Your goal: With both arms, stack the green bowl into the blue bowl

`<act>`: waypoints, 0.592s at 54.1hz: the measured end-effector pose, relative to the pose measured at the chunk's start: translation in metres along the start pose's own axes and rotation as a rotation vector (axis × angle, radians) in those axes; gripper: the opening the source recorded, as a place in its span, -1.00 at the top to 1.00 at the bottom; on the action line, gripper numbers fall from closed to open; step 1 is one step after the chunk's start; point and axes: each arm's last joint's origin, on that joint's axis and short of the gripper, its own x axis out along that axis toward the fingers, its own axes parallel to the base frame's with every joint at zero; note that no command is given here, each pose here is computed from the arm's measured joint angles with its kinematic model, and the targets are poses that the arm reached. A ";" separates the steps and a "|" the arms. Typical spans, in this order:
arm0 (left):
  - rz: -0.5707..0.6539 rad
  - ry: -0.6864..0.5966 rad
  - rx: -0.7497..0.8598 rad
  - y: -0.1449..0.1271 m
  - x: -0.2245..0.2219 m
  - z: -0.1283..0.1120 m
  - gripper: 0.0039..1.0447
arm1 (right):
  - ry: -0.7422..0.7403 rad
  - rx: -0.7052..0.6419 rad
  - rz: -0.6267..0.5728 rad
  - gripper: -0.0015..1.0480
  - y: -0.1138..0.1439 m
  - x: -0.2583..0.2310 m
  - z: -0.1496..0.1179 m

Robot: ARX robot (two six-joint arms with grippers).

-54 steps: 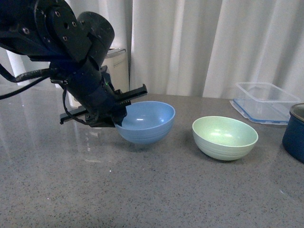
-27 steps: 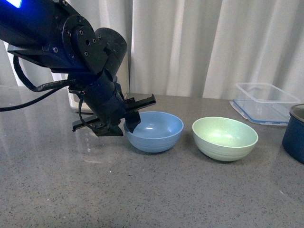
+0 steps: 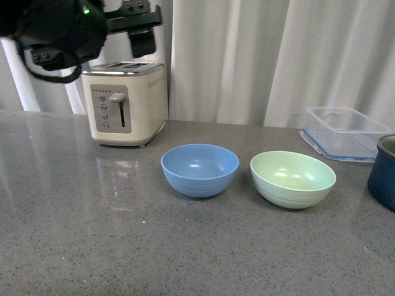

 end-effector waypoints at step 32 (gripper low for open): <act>0.011 -0.031 0.124 0.078 -0.137 -0.105 0.93 | 0.000 0.000 0.000 -0.81 0.000 0.000 0.000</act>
